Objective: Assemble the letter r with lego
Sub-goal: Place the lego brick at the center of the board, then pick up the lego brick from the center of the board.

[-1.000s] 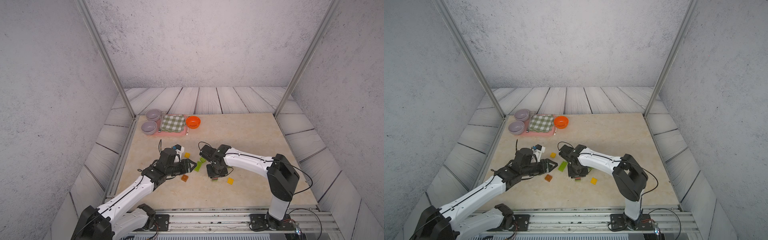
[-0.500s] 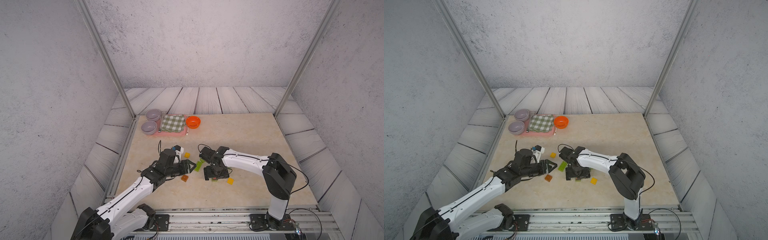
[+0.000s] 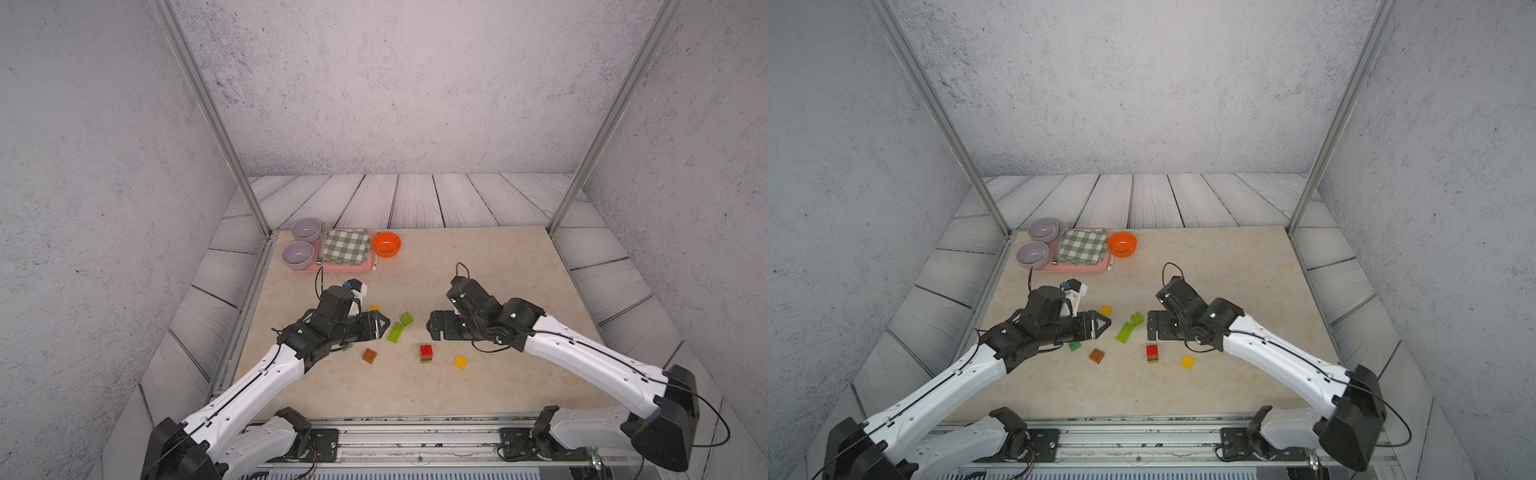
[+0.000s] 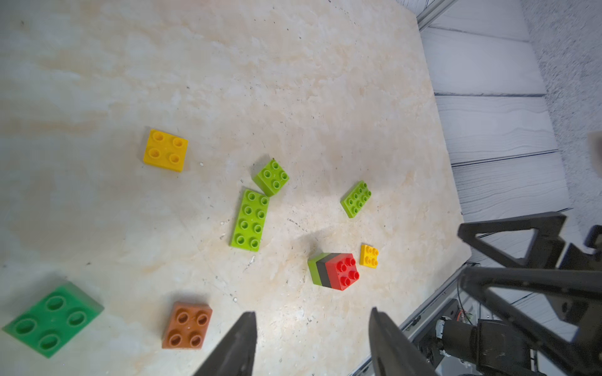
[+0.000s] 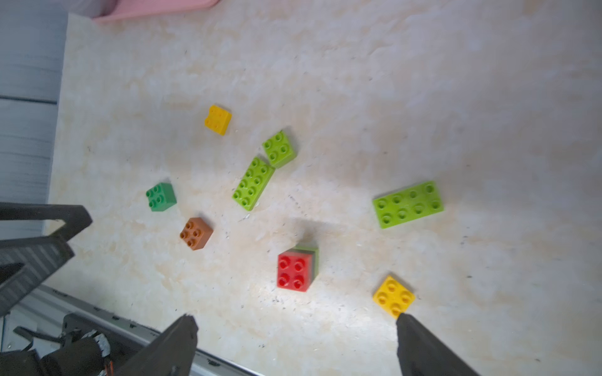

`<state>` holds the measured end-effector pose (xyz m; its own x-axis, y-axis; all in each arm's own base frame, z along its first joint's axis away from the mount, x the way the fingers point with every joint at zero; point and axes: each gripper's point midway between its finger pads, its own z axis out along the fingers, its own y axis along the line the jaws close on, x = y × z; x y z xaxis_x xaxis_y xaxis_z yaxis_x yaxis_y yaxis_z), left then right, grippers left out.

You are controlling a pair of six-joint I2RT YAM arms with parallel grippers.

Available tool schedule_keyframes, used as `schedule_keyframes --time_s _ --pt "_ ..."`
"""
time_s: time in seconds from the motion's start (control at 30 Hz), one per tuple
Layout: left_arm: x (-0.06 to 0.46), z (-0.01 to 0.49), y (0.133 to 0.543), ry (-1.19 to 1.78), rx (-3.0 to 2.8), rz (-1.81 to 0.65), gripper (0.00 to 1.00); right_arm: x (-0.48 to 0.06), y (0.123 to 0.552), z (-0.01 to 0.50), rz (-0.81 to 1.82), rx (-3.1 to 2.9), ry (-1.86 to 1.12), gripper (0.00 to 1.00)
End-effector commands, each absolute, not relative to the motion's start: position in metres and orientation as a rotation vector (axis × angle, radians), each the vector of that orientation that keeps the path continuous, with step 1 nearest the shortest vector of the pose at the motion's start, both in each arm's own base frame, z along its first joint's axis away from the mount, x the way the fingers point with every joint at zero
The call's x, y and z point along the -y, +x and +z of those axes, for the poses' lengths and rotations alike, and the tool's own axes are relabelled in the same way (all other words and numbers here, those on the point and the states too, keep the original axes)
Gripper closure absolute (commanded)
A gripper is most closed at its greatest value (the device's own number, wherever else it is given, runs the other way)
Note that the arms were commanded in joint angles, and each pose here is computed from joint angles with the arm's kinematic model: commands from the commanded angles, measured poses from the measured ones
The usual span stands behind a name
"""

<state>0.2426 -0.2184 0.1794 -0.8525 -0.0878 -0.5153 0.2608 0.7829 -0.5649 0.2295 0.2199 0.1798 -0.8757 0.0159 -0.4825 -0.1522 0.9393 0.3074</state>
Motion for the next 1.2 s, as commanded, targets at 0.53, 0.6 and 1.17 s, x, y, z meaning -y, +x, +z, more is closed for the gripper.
schedule_keyframes --time_s 0.53,0.6,1.17 --pt "0.248 0.087 0.269 0.431 -2.770 -0.432 0.44 -0.182 0.246 0.135 0.632 -2.817 -0.150 0.09" --pt "0.255 0.076 0.271 0.445 -2.785 -0.456 0.44 -0.190 0.243 0.141 0.702 -2.802 -0.179 0.09" --pt "0.258 0.028 0.285 0.657 -2.841 -0.258 0.28 -0.186 0.228 0.139 0.735 -2.793 -0.209 0.10"
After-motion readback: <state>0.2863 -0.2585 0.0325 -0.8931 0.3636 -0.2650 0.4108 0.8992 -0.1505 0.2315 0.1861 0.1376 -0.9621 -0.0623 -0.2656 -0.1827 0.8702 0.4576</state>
